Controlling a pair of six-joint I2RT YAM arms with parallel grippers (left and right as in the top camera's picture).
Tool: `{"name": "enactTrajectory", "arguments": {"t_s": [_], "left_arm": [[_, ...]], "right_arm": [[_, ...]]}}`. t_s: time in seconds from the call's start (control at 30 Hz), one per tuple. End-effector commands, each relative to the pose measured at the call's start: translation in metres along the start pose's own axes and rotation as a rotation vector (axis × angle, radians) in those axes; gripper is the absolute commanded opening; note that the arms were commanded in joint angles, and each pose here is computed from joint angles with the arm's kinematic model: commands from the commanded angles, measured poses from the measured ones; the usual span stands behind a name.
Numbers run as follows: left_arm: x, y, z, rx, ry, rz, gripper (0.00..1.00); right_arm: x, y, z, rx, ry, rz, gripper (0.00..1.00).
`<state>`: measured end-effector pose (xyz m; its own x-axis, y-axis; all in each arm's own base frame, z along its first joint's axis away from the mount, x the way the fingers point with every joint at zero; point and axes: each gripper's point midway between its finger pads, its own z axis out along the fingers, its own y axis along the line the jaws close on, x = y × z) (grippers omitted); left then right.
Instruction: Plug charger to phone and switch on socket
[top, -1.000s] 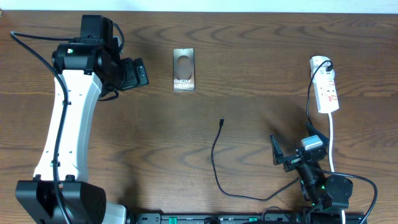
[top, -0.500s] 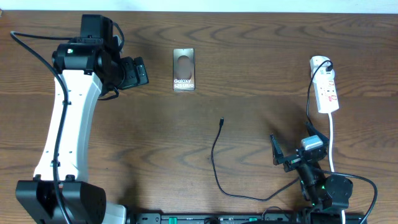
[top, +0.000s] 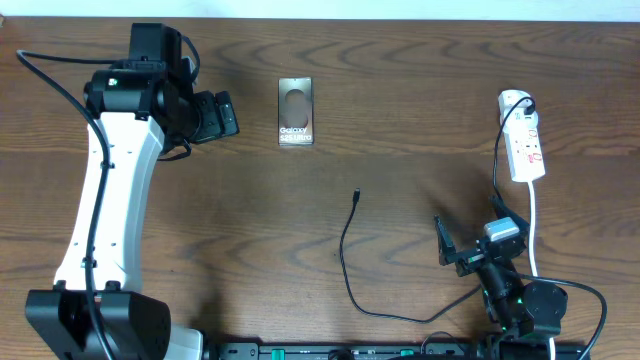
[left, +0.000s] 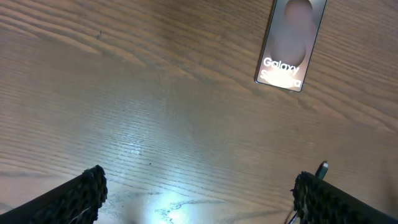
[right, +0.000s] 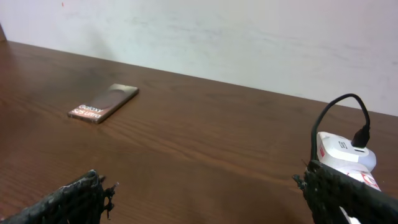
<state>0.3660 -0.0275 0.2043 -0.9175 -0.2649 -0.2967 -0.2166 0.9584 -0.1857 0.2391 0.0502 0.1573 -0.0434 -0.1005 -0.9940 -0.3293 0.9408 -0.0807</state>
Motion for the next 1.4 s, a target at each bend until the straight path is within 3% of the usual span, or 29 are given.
{"name": "enactTrajectory", "arguments": {"t_s": [0.0, 1.37], "left_arm": [[0.003, 0.004, 0.005, -0.018, 0.015, 0.007, 0.97], [-0.007, 0.0, 0.005, -0.005, -0.025, 0.012, 0.98]], "right_arm": [[0.001, 0.001, 0.0, -0.002, 0.004, 0.012, 0.99], [0.001, 0.001, 0.0, -0.002, 0.004, 0.012, 0.99]]}}
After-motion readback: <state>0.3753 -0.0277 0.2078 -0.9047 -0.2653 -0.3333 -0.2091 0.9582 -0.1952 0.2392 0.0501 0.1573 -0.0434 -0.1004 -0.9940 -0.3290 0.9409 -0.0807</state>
